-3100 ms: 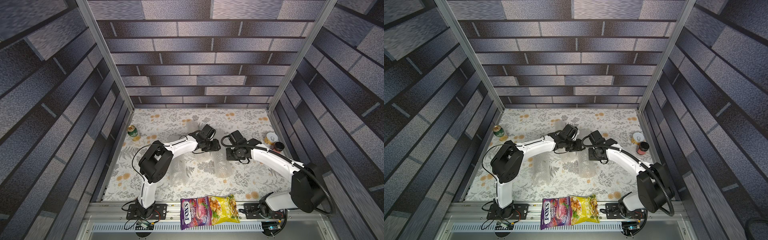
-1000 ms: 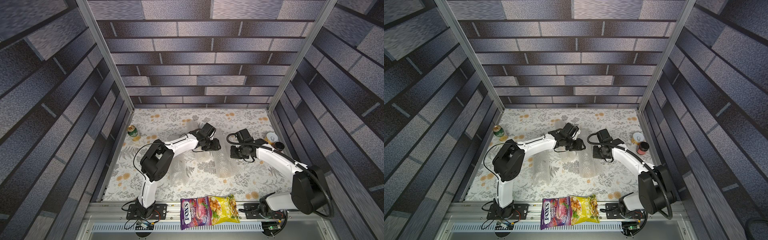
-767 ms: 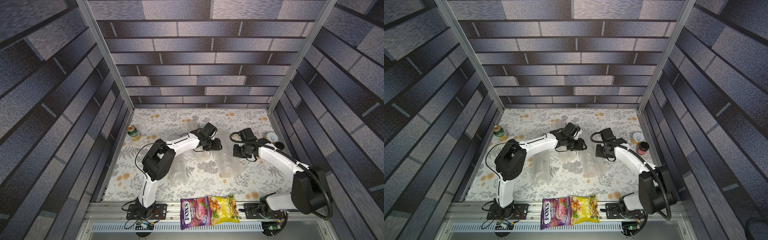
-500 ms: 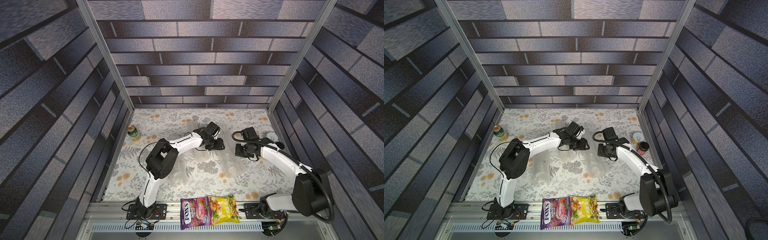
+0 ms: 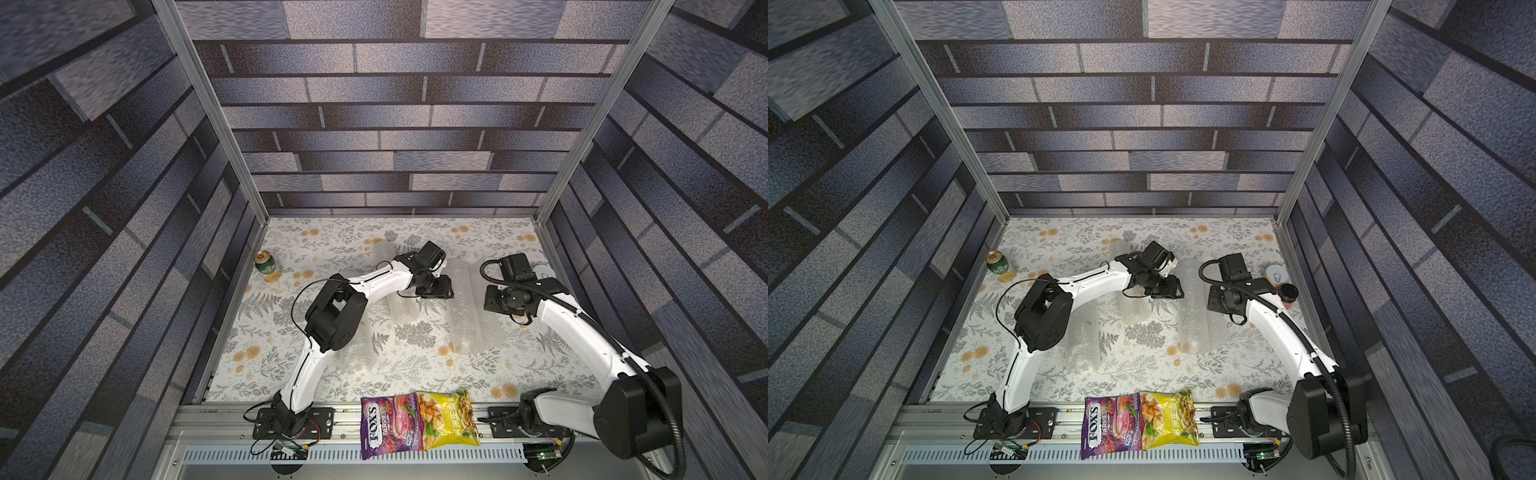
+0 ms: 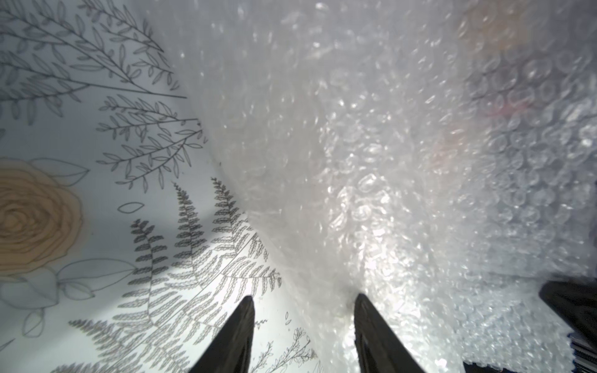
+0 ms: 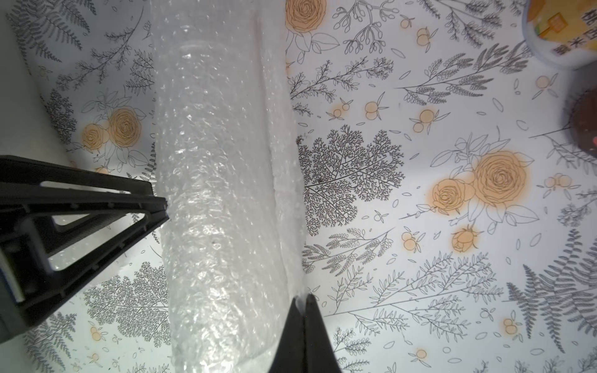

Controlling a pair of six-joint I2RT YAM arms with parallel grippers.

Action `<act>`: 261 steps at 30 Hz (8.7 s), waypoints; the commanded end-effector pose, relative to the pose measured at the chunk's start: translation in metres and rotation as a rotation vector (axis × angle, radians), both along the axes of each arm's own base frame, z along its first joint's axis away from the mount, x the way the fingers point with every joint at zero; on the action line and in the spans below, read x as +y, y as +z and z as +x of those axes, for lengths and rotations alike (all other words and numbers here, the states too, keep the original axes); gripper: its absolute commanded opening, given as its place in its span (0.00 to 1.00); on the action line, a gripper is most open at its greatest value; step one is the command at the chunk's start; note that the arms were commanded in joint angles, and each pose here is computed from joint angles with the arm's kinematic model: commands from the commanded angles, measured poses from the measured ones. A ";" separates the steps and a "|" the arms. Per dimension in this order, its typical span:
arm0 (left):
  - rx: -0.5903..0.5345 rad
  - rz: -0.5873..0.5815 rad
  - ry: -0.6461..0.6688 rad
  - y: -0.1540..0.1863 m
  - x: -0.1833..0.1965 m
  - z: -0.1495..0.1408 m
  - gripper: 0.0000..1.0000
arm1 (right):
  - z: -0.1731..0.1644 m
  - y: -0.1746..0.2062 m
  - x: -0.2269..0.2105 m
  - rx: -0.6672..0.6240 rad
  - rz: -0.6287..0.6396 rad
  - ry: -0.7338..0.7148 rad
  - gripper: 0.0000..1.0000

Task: Unwrap the vase from the bubble wrap
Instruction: Unwrap the bubble wrap at the center of the board, then pick up the vase from the bubble wrap, then place the vase at the center of the board.

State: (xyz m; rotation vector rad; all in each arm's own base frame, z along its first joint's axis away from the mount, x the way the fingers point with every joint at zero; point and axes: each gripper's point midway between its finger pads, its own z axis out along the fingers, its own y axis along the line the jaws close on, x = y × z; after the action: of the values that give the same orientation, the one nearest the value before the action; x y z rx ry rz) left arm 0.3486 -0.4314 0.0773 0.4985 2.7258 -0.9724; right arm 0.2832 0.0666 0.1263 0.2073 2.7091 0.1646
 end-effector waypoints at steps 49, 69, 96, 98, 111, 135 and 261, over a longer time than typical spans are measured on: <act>0.009 -0.067 0.013 0.018 0.021 -0.014 0.52 | 0.016 0.014 -0.095 -0.007 -0.111 -0.198 0.00; -0.004 -0.105 -0.012 0.026 -0.001 -0.007 0.52 | 0.027 0.075 -0.134 -0.139 -0.162 -0.291 0.00; -0.405 -0.023 0.192 0.110 0.110 0.015 0.72 | 0.028 0.083 -0.159 -0.121 -0.202 -0.330 0.18; -0.398 -0.018 0.235 0.115 0.129 0.016 0.72 | 0.027 0.086 -0.161 -0.129 -0.214 -0.335 0.29; -0.455 0.057 0.367 0.123 0.196 0.007 0.75 | 0.039 0.114 -0.084 -0.214 0.086 -0.150 0.59; -0.406 0.093 0.393 0.098 0.215 0.000 0.96 | 0.111 0.008 0.043 0.029 0.069 0.056 0.77; -0.385 -0.015 0.391 0.112 0.215 0.056 0.95 | 0.259 0.199 0.175 -1.260 -0.050 0.137 0.33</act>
State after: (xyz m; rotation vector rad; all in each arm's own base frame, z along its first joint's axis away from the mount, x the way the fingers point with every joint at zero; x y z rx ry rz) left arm 0.4000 -0.2146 0.1804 0.0816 2.3588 -0.7002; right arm 0.5356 0.2348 0.2823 -0.1112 1.6087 0.1609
